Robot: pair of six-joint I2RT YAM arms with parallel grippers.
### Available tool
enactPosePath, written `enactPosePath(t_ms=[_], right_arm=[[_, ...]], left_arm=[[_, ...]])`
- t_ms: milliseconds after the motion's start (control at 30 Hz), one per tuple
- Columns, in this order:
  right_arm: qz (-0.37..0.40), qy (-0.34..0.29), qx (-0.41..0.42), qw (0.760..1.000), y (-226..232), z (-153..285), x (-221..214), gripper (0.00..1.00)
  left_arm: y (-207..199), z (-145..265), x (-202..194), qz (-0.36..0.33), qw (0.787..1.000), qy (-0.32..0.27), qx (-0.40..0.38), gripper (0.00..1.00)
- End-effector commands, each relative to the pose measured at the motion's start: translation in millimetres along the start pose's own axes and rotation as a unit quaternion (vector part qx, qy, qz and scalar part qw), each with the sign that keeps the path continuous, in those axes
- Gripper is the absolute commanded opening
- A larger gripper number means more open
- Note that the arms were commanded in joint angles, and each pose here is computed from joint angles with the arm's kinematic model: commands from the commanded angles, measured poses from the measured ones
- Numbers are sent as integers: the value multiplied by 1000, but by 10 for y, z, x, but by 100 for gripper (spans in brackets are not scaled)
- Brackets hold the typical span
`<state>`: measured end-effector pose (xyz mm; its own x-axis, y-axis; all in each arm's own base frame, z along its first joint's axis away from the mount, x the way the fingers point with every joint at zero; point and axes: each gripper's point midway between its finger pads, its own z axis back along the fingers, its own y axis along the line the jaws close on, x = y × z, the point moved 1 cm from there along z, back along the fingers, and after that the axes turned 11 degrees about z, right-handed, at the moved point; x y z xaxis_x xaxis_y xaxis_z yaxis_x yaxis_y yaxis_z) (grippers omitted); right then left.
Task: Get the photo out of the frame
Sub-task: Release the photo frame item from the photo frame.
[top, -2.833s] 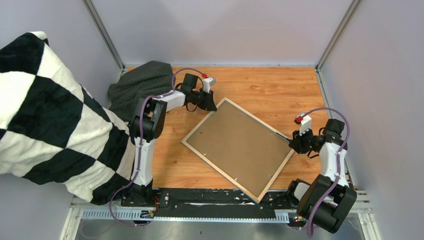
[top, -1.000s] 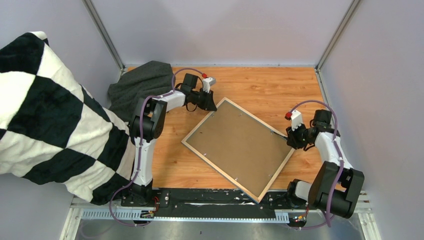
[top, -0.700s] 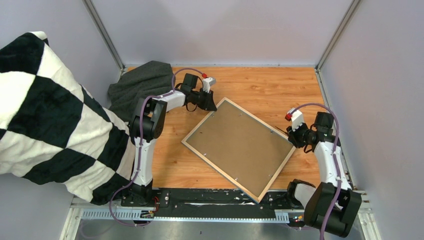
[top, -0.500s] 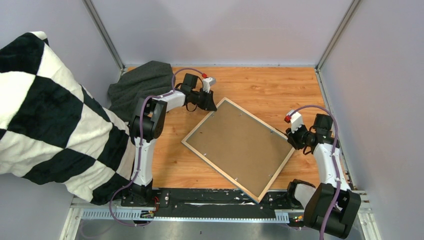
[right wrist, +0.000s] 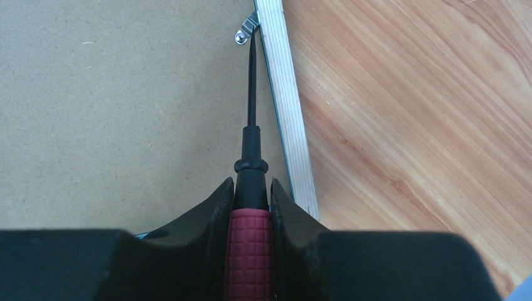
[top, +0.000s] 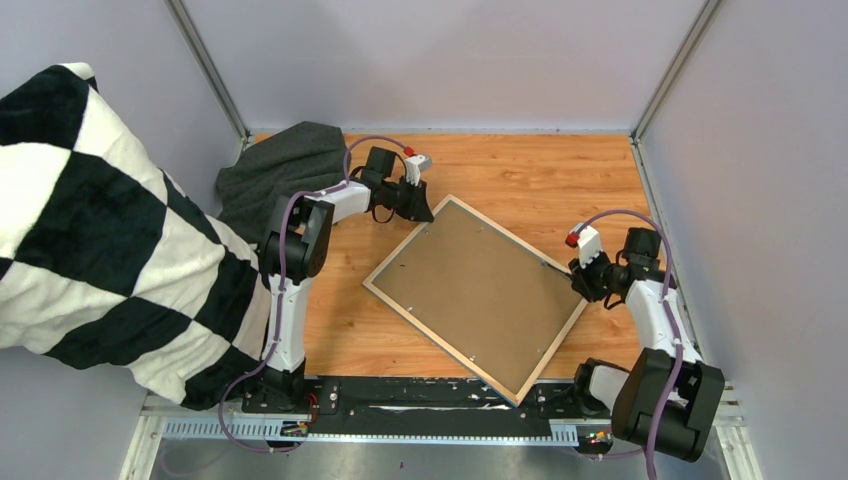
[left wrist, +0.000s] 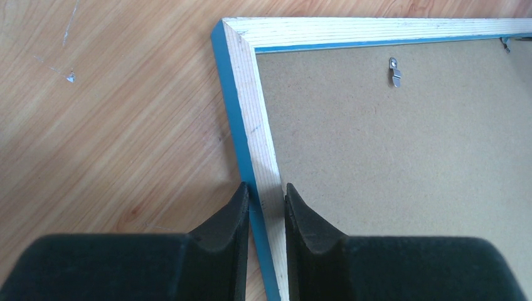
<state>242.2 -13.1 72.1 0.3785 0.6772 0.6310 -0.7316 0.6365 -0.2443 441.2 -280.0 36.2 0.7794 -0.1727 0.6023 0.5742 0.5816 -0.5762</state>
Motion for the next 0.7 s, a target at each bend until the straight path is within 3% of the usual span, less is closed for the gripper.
enactPosePath(t_ms=[0, 667], right_arm=[[5, -2, 25, 1000, 111, -57, 0, 0], [11, 2, -3, 1000, 46, -42, -11, 0]], left_arm=[[104, -154, -764, 67, 993, 100, 8, 0], [104, -154, -763, 67, 993, 100, 7, 0]])
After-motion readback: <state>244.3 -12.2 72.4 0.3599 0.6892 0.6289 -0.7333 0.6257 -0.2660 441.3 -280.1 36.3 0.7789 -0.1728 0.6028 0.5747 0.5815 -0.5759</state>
